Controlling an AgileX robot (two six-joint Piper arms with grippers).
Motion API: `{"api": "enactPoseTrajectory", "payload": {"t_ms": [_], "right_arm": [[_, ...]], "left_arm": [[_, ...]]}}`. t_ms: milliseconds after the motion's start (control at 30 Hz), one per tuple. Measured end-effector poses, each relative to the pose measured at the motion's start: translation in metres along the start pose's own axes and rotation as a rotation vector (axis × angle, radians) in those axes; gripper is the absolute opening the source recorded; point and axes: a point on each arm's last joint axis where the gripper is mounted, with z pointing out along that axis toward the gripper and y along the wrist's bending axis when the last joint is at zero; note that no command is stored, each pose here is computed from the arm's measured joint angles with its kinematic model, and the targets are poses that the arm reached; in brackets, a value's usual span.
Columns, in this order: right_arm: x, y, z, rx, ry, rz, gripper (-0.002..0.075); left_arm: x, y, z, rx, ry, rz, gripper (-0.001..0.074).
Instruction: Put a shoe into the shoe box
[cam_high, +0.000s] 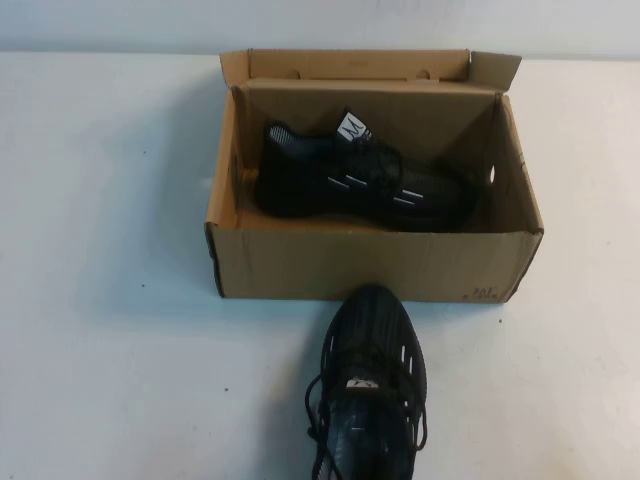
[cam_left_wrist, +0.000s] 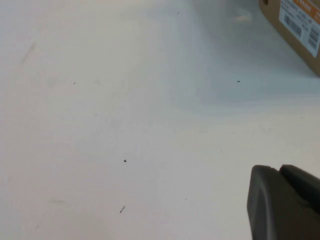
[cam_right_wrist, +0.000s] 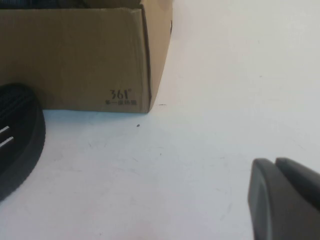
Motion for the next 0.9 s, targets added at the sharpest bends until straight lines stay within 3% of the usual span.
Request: {"api": "enactPoseTrajectory", "payload": {"t_ms": [900], "right_arm": [[0.0, 0.0, 0.0, 0.0, 0.0, 0.0, -0.0016]], "left_arm": [[-0.0006, -0.001, 0.0, 0.011, -0.006, -0.034, -0.0001]]}}
